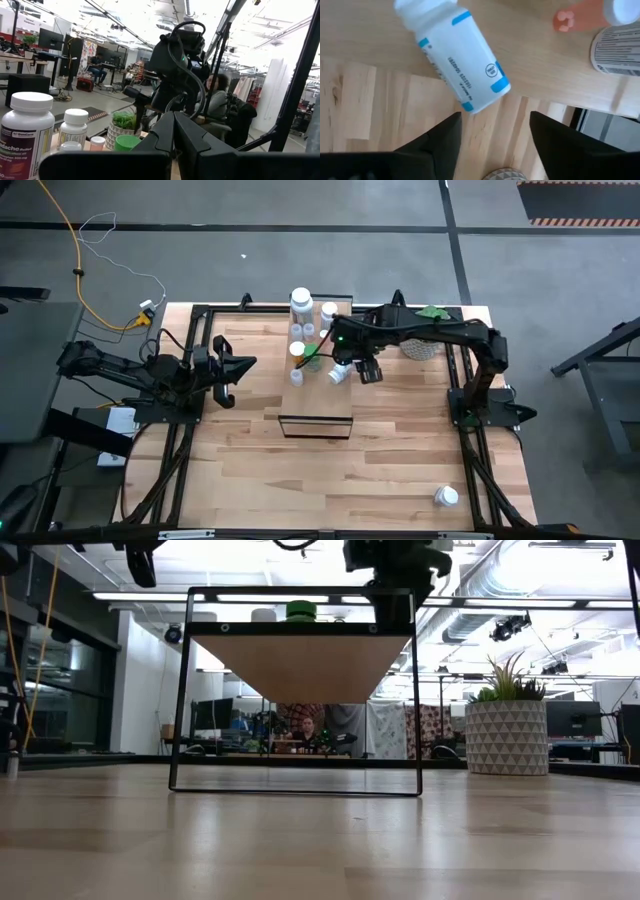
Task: Pick and place medicine bottles onto shelf by color
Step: Put the blue medicine bottle
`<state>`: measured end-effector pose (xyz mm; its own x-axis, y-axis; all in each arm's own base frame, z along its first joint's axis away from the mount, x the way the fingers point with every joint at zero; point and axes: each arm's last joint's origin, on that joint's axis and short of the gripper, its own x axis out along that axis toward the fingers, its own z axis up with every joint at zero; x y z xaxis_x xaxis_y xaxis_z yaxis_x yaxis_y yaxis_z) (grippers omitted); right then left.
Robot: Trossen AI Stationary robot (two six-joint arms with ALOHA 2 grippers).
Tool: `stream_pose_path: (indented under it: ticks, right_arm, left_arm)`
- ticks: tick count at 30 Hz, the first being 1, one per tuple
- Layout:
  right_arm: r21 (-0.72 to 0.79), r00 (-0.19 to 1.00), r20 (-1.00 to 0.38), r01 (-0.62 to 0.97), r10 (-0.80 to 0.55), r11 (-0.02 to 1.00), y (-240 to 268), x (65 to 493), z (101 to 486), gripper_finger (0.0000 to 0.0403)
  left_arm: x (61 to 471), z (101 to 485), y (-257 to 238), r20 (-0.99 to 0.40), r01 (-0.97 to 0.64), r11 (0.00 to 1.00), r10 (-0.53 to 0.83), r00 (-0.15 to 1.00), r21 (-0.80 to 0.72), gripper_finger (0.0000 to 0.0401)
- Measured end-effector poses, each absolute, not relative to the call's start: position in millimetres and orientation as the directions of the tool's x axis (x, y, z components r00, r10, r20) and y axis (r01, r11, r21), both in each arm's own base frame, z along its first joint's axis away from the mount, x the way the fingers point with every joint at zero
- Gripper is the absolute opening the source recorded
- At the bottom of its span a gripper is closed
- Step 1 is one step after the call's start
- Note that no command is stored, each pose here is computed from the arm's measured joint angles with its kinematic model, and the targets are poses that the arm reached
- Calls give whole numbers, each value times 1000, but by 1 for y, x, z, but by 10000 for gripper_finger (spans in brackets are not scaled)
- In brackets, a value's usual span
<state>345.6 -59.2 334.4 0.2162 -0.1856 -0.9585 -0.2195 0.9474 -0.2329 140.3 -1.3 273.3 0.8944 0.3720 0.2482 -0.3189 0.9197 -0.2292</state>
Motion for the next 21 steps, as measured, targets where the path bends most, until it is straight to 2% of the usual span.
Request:
stream_pose_path:
  ticks: [9, 21]
  right_arm:
    - [-232, 188, -965, -275, -185, 933, -55, 346, 331, 294]
    - [-252, 185, -966, -495, -182, 831, -52, 346, 331, 300]
  left_arm:
    - [140, 273, -1, 242, -322, 920, 372, 896, -224, 0]
    - [140, 273, -1, 242, -322, 920, 372, 896, -223, 0]
